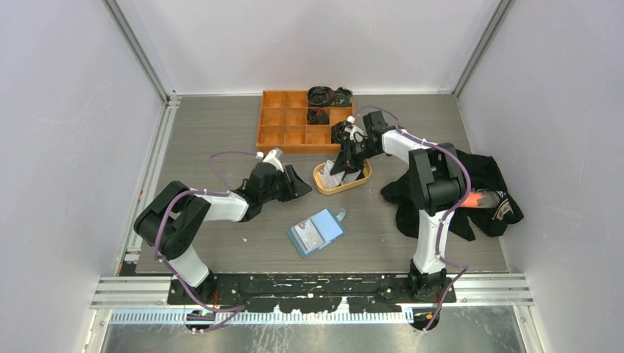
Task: Put the credit cards into the card holder
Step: Pick up the credit card from the storage box.
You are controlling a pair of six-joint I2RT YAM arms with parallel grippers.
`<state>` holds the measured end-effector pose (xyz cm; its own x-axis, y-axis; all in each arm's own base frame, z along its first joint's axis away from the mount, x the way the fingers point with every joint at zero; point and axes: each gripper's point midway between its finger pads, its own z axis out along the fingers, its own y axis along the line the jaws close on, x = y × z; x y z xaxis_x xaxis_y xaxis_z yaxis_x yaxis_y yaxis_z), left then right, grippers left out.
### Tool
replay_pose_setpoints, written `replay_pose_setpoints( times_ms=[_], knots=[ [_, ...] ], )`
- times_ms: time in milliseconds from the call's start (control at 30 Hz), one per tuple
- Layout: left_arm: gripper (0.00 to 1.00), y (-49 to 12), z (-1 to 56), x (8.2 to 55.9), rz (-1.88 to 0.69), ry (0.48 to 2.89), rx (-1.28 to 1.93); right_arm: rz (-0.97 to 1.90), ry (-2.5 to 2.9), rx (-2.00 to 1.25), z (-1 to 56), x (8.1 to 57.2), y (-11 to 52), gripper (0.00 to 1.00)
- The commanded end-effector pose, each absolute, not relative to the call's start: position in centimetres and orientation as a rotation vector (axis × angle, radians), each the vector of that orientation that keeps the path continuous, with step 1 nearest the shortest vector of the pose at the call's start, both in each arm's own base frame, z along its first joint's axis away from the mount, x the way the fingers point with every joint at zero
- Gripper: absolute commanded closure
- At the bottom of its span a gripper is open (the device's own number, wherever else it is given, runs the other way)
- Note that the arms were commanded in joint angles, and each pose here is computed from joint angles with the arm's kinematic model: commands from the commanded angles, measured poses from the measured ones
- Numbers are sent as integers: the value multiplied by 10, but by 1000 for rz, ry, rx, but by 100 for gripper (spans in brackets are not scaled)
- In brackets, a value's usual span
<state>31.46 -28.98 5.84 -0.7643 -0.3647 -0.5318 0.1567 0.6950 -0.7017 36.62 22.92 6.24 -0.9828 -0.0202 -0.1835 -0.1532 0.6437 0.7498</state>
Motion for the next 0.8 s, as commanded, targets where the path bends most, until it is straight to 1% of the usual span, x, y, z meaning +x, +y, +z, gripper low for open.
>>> replay_pose_setpoints(
  times_ms=[0, 267, 467, 767],
  knots=[
    [52, -295, 92, 322, -1095, 2099, -120, 1234, 2657, -154, 76, 376, 224, 78],
    [52, -296, 95, 319, -1133, 2081, -104, 1199, 2657, -128, 76, 380, 216, 80],
    [52, -297, 98, 319, -1167, 2057, -98, 1171, 2646, -120, 80, 383, 209, 92],
    [50, -303, 114, 309, -1301, 1969, -48, 1055, 2579, -165, 100, 388, 190, 94]
  ],
)
